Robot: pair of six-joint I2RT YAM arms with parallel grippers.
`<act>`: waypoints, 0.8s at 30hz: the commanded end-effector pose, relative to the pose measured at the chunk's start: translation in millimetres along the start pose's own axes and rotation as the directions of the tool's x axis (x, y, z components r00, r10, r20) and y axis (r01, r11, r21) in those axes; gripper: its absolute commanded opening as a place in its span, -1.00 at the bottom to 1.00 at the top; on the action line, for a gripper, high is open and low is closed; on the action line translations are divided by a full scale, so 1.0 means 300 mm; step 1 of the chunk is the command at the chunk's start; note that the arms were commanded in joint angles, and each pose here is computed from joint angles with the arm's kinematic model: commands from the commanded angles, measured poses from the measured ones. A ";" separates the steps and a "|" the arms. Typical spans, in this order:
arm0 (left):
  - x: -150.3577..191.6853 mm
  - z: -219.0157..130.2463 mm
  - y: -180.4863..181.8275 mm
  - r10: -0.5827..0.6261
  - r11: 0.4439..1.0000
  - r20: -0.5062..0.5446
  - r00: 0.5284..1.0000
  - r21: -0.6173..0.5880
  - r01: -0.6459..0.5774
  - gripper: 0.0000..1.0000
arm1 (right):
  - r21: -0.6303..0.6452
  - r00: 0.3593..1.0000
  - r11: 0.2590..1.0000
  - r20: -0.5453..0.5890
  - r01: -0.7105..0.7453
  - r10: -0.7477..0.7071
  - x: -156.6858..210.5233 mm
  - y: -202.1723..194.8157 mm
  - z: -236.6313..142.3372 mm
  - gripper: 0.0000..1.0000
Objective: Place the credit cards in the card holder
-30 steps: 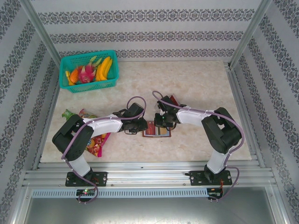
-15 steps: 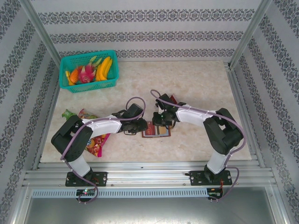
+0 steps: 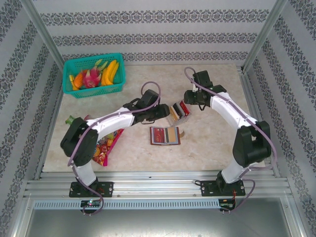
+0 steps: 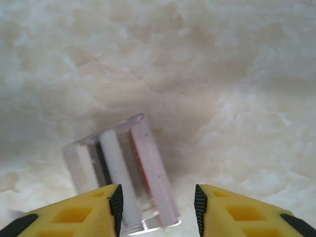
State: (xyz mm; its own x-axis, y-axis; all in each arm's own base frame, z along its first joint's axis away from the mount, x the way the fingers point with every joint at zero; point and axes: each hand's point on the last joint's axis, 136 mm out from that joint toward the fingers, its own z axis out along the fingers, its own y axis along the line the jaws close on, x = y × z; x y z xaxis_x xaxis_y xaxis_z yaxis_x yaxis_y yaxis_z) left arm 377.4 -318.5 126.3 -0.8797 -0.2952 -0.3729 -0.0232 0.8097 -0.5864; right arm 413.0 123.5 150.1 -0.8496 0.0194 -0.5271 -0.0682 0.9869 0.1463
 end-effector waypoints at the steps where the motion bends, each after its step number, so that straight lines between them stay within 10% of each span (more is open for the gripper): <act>1: -0.008 0.077 0.017 -0.029 0.999 -0.050 0.998 -0.026 0.028 0.25 | 0.053 0.987 0.990 -0.105 0.127 -0.121 0.043 -0.021 0.040 -0.02; 24: -0.007 0.290 0.102 -0.171 0.984 -0.133 0.976 -0.065 0.163 0.21 | 0.189 0.935 0.932 -0.236 0.310 -0.263 0.067 -0.041 0.197 0.09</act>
State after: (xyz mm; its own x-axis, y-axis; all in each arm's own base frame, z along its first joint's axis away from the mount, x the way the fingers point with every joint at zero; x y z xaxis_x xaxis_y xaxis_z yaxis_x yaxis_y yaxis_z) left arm 415.8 -341.4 53.9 -0.9202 -0.3386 -0.1963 -0.1627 0.7872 -0.5949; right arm 423.3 130.5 88.5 -0.9027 -0.2485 -0.3513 -0.2302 0.9686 -0.0937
